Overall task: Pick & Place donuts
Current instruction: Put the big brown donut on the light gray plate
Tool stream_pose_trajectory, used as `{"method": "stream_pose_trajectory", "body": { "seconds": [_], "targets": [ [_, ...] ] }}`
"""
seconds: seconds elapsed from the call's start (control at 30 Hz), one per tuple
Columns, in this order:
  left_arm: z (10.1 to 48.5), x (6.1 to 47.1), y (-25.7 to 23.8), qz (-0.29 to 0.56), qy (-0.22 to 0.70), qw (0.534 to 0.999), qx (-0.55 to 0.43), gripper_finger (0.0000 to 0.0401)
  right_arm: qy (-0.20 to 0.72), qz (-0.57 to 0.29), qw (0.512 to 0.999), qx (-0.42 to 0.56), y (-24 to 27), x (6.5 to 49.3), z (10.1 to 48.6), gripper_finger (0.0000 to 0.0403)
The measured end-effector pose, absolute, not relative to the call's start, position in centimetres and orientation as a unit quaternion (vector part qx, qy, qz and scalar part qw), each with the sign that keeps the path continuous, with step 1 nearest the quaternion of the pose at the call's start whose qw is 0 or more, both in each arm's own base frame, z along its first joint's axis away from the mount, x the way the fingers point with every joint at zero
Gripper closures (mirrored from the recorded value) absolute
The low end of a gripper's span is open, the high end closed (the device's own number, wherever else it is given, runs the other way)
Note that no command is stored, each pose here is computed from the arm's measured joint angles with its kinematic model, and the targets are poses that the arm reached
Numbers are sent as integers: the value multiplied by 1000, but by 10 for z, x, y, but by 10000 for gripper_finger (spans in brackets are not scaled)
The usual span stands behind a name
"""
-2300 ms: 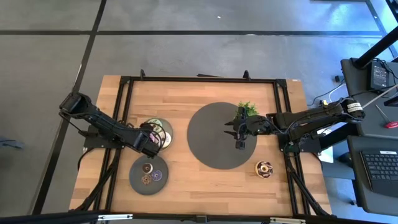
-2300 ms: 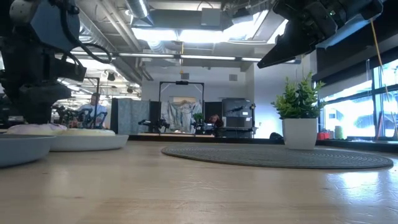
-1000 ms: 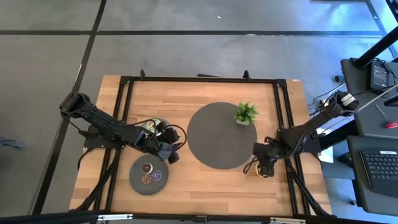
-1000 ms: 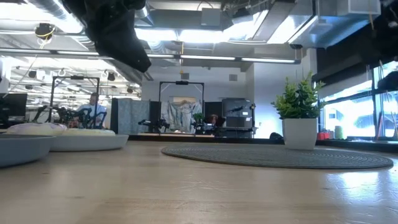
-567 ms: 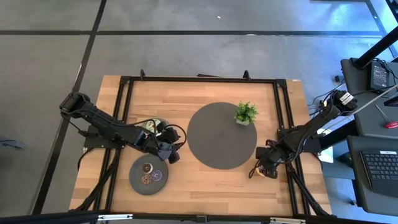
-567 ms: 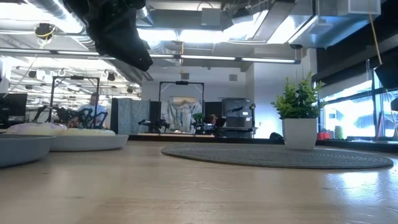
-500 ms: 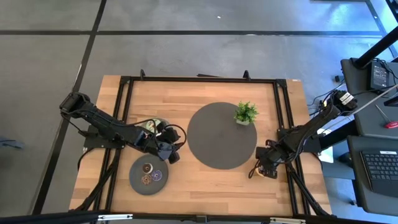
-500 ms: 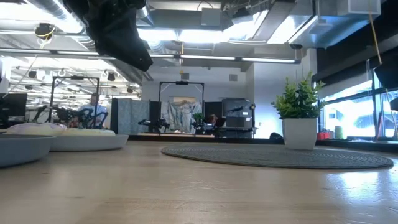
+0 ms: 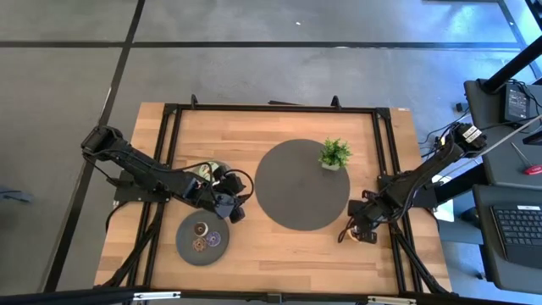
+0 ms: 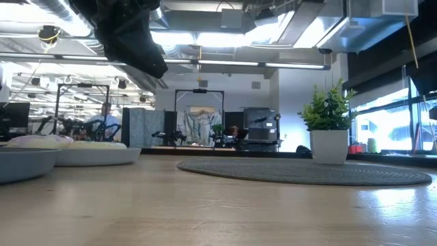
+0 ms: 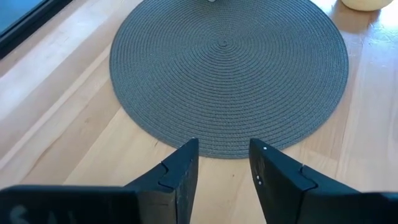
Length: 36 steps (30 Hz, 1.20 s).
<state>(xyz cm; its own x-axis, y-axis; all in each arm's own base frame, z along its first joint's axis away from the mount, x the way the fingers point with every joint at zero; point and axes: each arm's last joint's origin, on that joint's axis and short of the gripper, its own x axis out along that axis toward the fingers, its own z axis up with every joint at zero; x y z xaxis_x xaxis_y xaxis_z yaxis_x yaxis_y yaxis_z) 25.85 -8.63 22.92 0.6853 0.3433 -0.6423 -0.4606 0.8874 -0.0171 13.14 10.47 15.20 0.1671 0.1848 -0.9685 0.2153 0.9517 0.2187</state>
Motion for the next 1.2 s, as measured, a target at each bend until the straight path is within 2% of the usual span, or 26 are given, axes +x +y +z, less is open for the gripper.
{"method": "stream_pose_trajectory", "body": {
  "seconds": [0.13,0.27,0.43,0.6,0.77,1.0,1.2],
  "targets": [
    [229,258,-86,217,332,914,-89,264,619,-2,766,176,111,144,171,382],
    [229,258,-86,216,336,913,-88,267,545,-1,823,162,110,169,207,390],
    [227,256,-87,192,358,910,-86,265,440,10,893,91,95,203,261,390],
    [229,237,-88,187,413,885,-100,262,403,0,915,11,65,242,290,390],
    [235,218,-98,215,401,884,-103,266,421,20,906,-34,37,295,281,390],
    [238,206,-113,212,382,894,-103,264,464,48,880,-92,15,378,235,390],
    [238,202,-119,208,375,897,-104,264,491,62,861,-118,12,429,205,390]
  ]
}}
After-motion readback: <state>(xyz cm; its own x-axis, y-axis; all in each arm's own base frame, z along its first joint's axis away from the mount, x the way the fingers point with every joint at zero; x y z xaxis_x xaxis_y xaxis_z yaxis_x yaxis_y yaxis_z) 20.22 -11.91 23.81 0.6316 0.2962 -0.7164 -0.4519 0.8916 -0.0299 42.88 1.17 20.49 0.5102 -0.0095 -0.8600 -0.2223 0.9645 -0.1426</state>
